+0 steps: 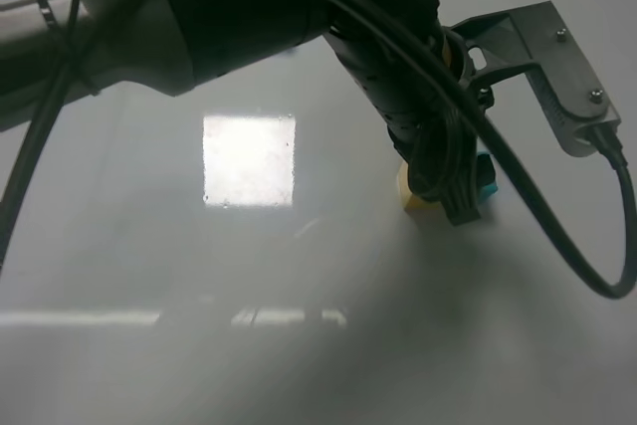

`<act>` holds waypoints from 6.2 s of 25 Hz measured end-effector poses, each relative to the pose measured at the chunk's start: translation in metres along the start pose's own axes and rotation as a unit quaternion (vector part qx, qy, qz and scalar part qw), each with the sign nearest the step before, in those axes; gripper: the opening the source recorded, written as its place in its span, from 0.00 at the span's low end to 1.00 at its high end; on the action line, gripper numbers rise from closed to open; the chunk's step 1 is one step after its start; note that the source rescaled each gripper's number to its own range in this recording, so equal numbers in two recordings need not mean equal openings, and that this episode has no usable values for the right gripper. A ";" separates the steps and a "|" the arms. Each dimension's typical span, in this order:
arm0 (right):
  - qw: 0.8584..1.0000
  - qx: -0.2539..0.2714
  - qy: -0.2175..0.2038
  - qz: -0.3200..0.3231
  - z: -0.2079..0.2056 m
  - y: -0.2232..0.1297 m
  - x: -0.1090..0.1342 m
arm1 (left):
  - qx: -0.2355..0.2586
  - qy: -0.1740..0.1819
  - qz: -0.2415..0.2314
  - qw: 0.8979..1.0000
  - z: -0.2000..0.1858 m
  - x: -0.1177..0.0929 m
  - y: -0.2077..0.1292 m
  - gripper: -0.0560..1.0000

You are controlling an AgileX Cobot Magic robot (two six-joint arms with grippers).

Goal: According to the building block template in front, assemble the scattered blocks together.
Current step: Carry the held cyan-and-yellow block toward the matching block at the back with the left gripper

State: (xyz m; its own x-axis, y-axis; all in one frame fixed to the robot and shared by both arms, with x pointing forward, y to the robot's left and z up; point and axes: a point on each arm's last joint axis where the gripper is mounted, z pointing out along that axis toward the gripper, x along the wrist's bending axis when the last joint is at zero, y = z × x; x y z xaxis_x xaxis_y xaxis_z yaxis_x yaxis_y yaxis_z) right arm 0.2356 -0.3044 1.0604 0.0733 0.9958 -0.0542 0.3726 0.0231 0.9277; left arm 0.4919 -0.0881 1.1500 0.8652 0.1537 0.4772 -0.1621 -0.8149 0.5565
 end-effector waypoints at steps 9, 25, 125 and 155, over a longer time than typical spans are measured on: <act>1.000 0.000 0.000 0.000 0.000 0.000 0.000 | 0.003 -0.002 0.001 1.000 0.008 -0.002 -0.001 0.91; 1.000 0.000 0.000 0.000 0.000 0.000 0.000 | 0.013 0.003 0.015 1.000 0.026 -0.004 -0.005 0.91; 1.000 0.000 0.000 0.000 0.000 0.000 0.000 | 0.127 0.100 0.028 0.987 -0.105 0.041 -0.044 0.11; 1.000 0.000 0.000 0.000 0.000 0.000 0.000 | 0.150 0.040 0.051 0.987 -0.107 0.098 -0.144 0.11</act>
State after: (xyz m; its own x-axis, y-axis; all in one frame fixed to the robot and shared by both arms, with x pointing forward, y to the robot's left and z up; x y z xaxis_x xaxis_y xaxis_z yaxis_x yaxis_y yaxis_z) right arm 0.2356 -0.3044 1.0604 0.0733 0.9958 -0.0542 0.3726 0.0231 0.9277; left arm 0.5493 0.1040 1.1889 0.8099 0.0970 0.5785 -0.0877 -0.9551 0.2829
